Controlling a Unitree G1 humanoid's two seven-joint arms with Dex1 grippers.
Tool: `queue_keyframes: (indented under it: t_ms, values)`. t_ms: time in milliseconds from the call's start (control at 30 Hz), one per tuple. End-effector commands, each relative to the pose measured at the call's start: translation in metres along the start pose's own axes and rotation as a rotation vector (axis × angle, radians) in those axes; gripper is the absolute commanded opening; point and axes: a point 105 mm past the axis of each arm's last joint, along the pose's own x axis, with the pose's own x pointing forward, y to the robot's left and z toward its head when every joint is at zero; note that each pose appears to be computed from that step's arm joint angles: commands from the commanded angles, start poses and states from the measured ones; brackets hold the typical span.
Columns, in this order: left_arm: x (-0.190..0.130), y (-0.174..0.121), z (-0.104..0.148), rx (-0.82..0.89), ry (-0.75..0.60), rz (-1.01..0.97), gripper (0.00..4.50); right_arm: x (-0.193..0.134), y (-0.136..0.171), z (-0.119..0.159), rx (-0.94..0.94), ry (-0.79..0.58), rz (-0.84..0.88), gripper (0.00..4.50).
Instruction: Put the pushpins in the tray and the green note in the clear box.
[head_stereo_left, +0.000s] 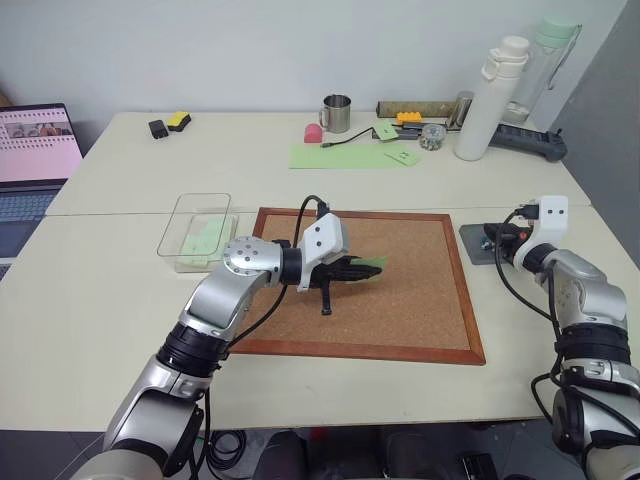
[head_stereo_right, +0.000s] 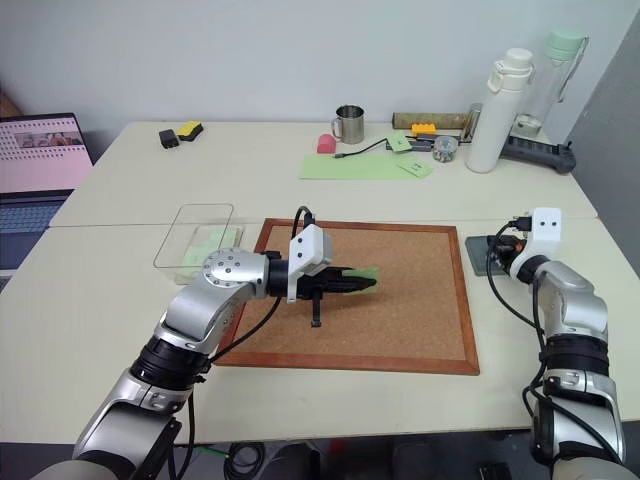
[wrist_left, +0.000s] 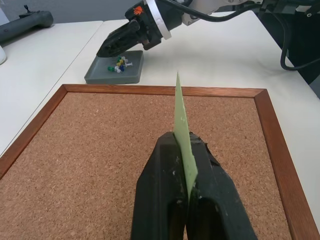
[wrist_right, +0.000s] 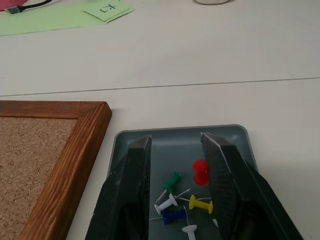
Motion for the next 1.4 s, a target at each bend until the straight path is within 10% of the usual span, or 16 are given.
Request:
queue_keyframes:
  t_ms: [33,300,467,800,1033,1400]
  values:
    - [0.001,0.002,0.012,0.057,-0.032,0.012,0.00,-0.005,-0.006,0.021,-0.025,-0.065,-0.001,1.50]
    - [-0.005,0.012,0.020,0.029,-0.064,0.053,0.00,-0.011,0.013,0.038,-0.306,-0.145,0.069,1.50]
    - [-0.051,0.071,0.034,-0.083,-0.142,0.423,0.00,-0.044,0.117,0.053,-0.417,-0.274,0.590,1.50]
    - [-0.203,0.139,-0.023,-0.114,0.148,1.292,0.00,-0.103,0.224,0.073,-0.264,-0.297,1.033,1.50]
    - [-0.205,0.118,-0.058,-0.177,0.291,1.339,0.00,-0.103,0.230,0.066,-0.279,-0.260,1.037,1.50]
    - [-0.212,0.113,-0.062,-0.139,0.358,1.356,2.12,-0.097,0.225,0.062,-0.284,-0.253,0.995,1.54]
